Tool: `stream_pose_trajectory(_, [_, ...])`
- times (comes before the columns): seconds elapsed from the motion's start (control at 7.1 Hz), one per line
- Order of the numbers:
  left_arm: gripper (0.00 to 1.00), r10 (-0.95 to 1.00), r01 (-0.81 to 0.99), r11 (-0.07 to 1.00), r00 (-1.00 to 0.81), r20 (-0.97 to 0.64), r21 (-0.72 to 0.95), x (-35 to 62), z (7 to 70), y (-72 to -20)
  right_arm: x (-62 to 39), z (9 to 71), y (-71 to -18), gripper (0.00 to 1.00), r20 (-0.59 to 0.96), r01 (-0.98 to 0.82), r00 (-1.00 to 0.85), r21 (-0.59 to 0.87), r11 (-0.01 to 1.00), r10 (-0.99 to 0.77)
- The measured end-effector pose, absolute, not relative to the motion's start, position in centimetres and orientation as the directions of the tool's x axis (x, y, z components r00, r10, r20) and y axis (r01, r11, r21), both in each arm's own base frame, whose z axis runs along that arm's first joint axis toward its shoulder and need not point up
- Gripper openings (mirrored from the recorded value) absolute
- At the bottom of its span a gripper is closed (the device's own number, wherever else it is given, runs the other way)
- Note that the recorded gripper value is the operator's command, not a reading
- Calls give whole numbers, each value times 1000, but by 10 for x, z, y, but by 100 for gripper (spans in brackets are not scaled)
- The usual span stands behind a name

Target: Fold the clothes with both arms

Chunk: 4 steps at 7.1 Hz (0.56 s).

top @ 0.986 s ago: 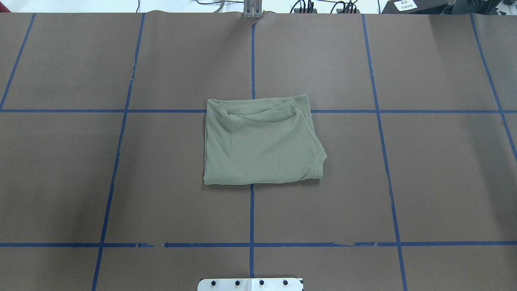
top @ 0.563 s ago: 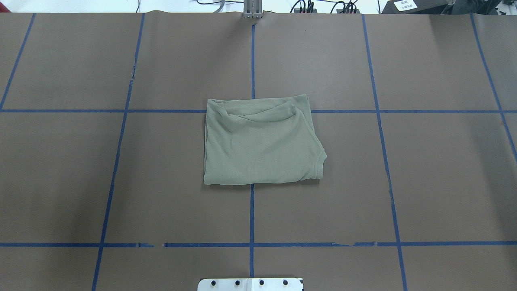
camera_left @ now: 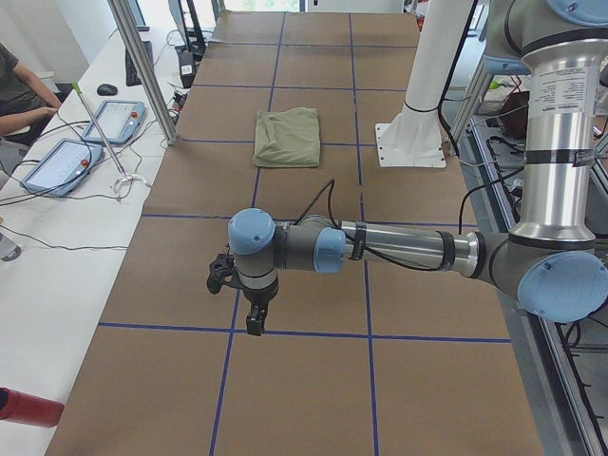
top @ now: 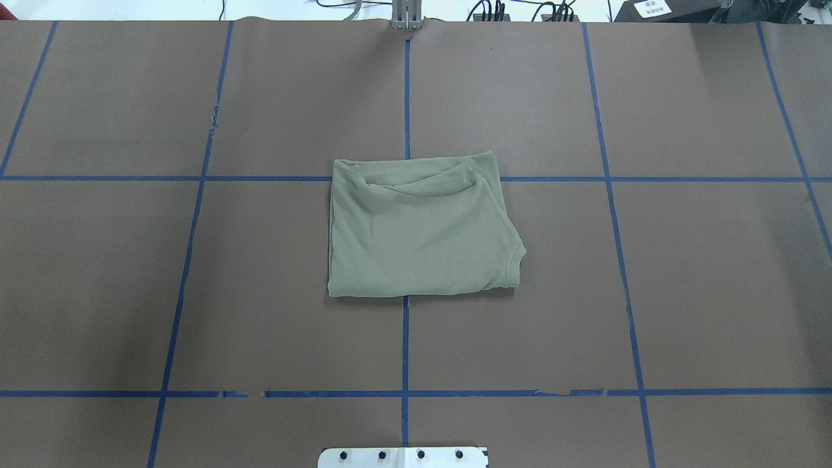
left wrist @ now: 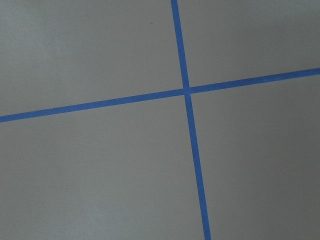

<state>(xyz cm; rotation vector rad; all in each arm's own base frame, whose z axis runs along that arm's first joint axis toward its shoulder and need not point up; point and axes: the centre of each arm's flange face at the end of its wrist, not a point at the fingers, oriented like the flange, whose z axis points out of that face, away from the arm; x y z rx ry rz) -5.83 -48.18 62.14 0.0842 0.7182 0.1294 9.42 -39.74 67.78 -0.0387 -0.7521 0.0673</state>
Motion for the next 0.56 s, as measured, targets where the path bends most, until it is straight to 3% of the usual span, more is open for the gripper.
stream_pose_trajectory(0.56, [100, 149, -89, 988, 745, -650, 124, -58, 620, -482, 95, 664, -403, 100, 682, -49, 729, -28, 998, 55])
